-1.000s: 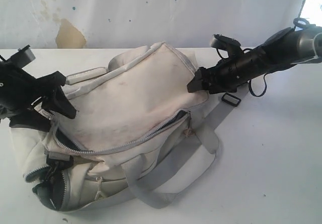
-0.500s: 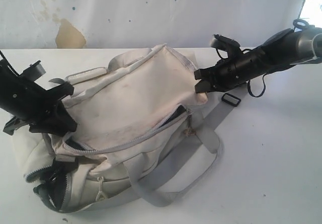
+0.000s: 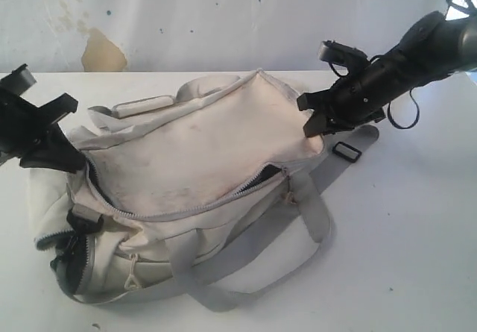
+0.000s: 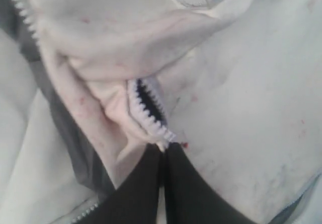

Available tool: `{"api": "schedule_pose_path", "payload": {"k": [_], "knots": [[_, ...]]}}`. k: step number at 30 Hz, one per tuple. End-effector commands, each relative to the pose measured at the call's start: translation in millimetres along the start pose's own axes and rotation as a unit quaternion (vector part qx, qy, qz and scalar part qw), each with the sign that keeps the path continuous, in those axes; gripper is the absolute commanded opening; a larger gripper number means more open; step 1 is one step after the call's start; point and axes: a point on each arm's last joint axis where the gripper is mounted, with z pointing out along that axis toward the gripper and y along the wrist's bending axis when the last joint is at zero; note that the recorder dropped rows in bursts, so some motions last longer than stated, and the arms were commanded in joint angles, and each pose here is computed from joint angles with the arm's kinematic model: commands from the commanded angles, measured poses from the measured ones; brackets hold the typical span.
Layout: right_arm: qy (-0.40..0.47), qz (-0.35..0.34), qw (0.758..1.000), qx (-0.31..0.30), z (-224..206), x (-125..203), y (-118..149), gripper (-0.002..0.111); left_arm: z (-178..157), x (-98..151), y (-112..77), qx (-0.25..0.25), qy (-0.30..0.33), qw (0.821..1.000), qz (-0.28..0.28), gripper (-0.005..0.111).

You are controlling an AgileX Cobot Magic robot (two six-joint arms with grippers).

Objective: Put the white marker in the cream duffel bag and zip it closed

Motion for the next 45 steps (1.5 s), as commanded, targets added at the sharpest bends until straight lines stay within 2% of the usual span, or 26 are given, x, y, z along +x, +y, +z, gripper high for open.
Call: {"api": "schedule_pose_path", "payload": {"k": [1,7,12,16,24,26,28,30,31,32,33,34,36,37,39,42,45], "knots": [[0.044,0.012,0.997,0.054,-23,8,1,0.0,-10,-14,6.5,-0.007,-0.063,0.998,-0.012,0.0],[0.033,0.041,0.996,0.066,-39,30,9,0.0,-17,-22,5.7,0.008,-0.089,0.996,-0.013,0.0],[0.04,0.094,0.992,0.069,-50,52,17,0.0,-25,-30,-5.5,0.035,-0.111,0.992,0.038,0.0],[0.045,0.106,0.991,0.069,-54,68,20,0.0,-31,-39,-10.2,0.031,-0.142,0.986,0.084,0.0],[0.036,0.109,0.99,0.077,-51,72,18,0.0,-30,-29,-11.3,0.037,-0.091,0.989,0.111,0.0],[0.03,0.109,0.99,0.079,-51,71,17,0.0,-29,-30,-7.9,0.017,-0.091,0.988,0.12,0.005],[0.031,0.11,0.99,0.078,-51,71,17,0.0,-29,-30,-1.3,-0.019,-0.087,0.99,0.112,0.014],[0.028,0.115,0.99,0.073,-51,70,18,0.0,-30,-30,-3.9,-0.009,-0.086,0.991,0.104,0.024],[0.025,0.122,0.99,0.067,-51,70,19,0.0,-34,-30,-10.2,0.011,-0.079,0.991,0.107,0.031],[0.024,0.125,0.99,0.065,-51,69,20,0.0,-36,-31,-15.1,0.028,-0.074,0.99,0.113,0.034],[0.023,0.129,0.989,0.061,-51,69,20,0.0,-42,-30,-26.3,0.067,-0.063,0.988,0.127,0.036],[0.022,0.132,0.989,0.059,-51,69,21,0.0,-44,-29,-31.2,0.089,-0.053,0.986,0.134,0.036],[0.023,0.131,0.989,0.059,-51,69,21,0.0,-46,-21,-39.3,0.109,-0.038,0.986,0.121,0.025],[0.023,0.131,0.989,0.059,-51,69,21,0.0,-46,-17,-42.7,0.092,-0.045,0.986,0.132,0.014],[0.022,0.131,0.989,0.059,-51,69,21,0.0,-44,-7,-54.3,0.066,-0.049,0.984,0.159,0.0],[0.022,0.131,0.989,0.059,-51,69,21,0.0,-49,10,-81.3,0.029,-0.076,0.974,0.213,0.0],[0.022,0.131,0.989,0.059,-51,69,21,0.0,-49,27,-99.7,-0.019,-0.096,0.965,0.242,0.0]]}}
